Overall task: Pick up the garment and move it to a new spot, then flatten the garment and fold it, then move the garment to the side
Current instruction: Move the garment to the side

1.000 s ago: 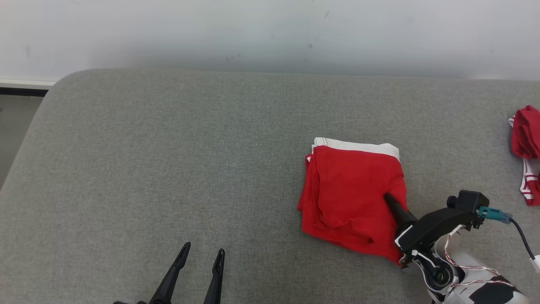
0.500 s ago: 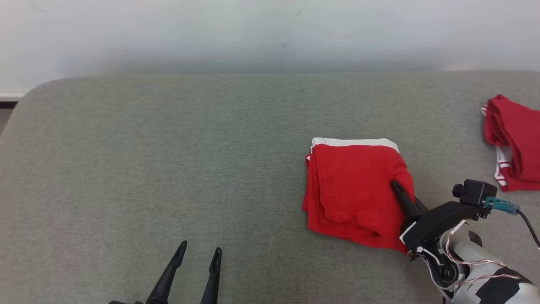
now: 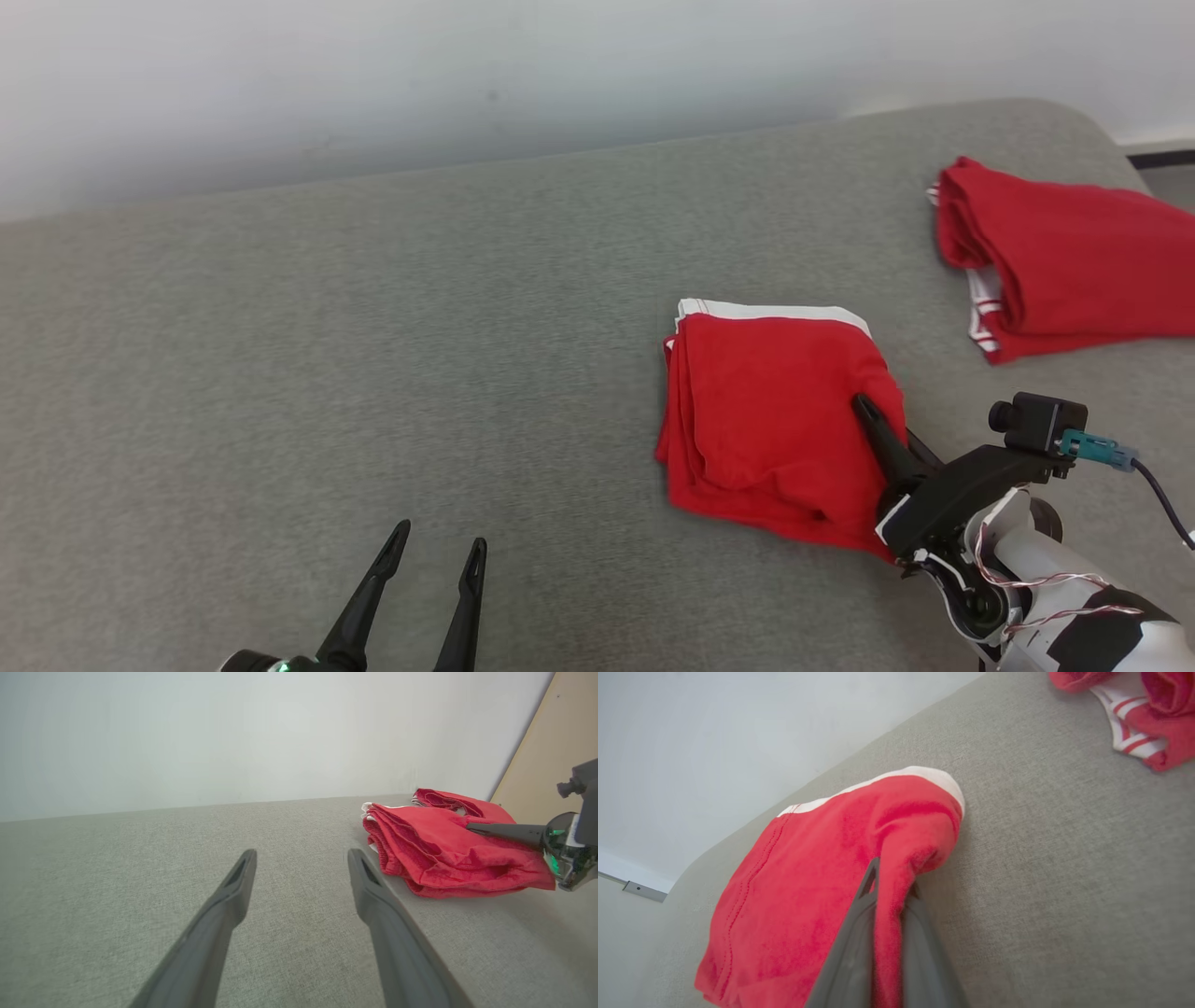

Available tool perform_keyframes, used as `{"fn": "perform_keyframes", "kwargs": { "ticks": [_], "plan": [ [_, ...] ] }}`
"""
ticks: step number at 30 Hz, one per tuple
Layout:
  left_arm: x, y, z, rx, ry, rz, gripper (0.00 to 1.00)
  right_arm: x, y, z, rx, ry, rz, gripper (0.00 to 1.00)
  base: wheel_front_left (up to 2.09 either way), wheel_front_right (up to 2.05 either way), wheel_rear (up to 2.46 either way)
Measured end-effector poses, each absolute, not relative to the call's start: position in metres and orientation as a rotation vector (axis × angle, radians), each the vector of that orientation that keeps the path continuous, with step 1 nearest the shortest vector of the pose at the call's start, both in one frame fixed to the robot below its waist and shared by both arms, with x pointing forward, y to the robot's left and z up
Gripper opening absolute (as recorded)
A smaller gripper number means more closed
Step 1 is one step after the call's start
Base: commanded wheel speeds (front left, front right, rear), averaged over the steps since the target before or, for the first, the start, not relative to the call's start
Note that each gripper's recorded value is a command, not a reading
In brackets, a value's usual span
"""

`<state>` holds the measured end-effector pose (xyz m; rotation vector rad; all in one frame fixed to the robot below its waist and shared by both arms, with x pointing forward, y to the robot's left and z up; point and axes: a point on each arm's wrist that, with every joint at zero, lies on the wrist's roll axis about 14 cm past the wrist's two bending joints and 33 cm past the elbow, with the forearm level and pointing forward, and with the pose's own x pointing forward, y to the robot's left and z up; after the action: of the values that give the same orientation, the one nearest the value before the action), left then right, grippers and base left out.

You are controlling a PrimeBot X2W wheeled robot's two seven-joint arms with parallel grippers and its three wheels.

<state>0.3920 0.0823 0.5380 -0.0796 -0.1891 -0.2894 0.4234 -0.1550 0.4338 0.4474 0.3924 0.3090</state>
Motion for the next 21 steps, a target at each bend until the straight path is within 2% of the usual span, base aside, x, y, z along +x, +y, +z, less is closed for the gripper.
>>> {"fn": "perform_keyframes", "kwargs": {
  "ticks": [21],
  "plan": [
    [0.41,0.013,0.527,-0.104,-0.171,-0.505,1.0,0.387,-0.221,0.428,0.463,0.377,0.111,0.0,0.0,0.0,0.0]
  ]
}}
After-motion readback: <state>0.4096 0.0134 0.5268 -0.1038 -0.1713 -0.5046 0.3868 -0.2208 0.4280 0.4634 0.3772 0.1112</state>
